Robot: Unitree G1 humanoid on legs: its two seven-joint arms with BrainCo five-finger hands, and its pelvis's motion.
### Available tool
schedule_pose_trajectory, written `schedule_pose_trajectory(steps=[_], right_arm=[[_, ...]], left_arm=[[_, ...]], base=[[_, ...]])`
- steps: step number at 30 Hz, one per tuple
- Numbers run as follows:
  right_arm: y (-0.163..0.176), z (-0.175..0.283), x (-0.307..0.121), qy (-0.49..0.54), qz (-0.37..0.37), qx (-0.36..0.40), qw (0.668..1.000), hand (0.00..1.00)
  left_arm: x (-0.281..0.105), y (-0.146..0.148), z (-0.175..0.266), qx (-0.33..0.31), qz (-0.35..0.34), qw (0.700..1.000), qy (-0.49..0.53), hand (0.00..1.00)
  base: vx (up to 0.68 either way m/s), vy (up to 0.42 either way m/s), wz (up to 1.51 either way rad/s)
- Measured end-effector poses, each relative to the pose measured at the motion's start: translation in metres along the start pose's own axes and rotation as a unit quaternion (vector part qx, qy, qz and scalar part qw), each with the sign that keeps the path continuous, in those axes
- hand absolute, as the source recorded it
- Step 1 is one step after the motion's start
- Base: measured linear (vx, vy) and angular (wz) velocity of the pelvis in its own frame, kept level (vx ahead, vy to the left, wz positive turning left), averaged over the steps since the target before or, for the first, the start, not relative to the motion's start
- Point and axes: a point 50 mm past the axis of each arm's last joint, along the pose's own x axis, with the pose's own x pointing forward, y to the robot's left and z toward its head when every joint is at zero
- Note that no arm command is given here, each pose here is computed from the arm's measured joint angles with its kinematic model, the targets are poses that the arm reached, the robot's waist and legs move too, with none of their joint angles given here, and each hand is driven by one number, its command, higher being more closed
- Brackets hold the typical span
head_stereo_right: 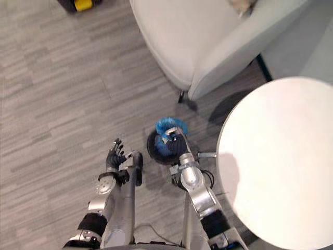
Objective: Gather rubbish on tea table into small bin, then transfer packed bag to large trash can.
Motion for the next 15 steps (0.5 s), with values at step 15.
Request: schedule_pose_trajectory(steps=[15], right_arm=[[0.005,-0.003,-0.032,0.002,0.058,0.083,0.995,1.0]], left_arm=[[-0.039,0.009,-0.035,0.077,-0.059,0.994,0.043,0.0]], base=[[0.17,0.018,0.04]])
